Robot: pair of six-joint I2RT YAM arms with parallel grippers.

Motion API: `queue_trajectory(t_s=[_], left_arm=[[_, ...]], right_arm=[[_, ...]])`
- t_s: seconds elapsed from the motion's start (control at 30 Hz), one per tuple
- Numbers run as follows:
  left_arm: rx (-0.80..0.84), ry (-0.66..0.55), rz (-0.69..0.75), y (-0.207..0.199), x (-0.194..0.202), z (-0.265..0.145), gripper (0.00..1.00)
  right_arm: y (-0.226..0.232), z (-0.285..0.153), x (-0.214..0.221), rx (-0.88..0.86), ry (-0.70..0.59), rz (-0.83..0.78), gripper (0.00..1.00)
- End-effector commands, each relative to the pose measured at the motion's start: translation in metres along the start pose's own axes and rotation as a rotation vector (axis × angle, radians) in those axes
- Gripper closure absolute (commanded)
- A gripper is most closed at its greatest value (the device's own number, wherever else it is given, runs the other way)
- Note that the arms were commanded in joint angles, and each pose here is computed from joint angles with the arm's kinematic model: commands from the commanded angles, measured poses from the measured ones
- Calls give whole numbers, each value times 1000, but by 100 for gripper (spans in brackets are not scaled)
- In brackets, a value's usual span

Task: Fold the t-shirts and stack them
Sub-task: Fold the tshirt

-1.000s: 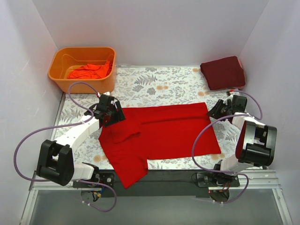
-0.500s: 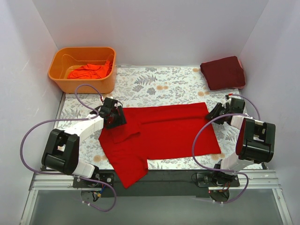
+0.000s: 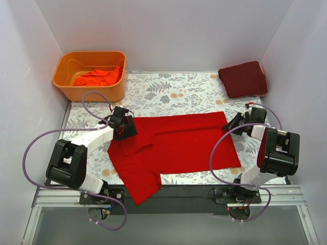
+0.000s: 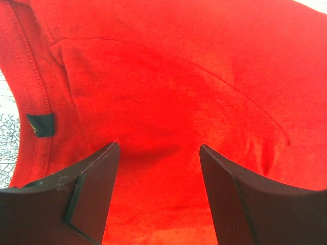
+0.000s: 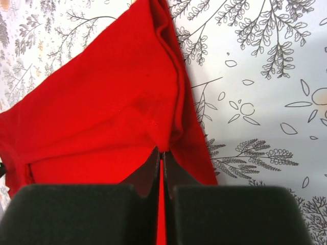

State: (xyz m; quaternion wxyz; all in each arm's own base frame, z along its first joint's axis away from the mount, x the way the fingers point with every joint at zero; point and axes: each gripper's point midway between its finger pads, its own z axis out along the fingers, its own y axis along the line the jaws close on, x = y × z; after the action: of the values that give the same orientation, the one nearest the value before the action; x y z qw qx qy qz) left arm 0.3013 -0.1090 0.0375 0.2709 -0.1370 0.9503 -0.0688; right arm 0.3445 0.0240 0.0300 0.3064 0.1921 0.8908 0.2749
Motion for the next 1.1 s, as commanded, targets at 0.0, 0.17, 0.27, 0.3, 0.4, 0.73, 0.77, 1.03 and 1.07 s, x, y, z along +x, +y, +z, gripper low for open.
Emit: queue_trajectory(t_s=[0.0, 0.17, 0.27, 0.3, 0.4, 0.73, 0.77, 1.03, 1.07], left_arm=[[-45, -14, 3, 7, -2, 2, 37], [-83, -16, 2, 14, -2, 3, 37], [-112, -25, 1, 19, -4, 2, 37], [-120, -25, 1, 20, -3, 3, 37], [-141, -13, 4, 23, -1, 5, 37], [-212, -16, 3, 35, -2, 6, 37], [-220, -18, -1, 37, -2, 6, 37], [-198, -60, -31, 31, -12, -1, 37], [-194, -66, -33, 30, -13, -2, 37]], right_arm=[[21, -12, -22, -50, -61, -27, 99], [16, -21, -20, 6, -57, -23, 99], [5, -28, -20, 62, -61, -12, 99], [2, -30, -17, 79, -50, -5, 99], [-3, -30, -20, 115, -31, -7, 99], [0, -30, -34, 139, 8, -2, 86], [-7, -31, -29, 172, 23, 4, 83], [15, -40, -34, 230, -45, -269, 68], [40, -37, -33, 192, -61, -364, 68]])
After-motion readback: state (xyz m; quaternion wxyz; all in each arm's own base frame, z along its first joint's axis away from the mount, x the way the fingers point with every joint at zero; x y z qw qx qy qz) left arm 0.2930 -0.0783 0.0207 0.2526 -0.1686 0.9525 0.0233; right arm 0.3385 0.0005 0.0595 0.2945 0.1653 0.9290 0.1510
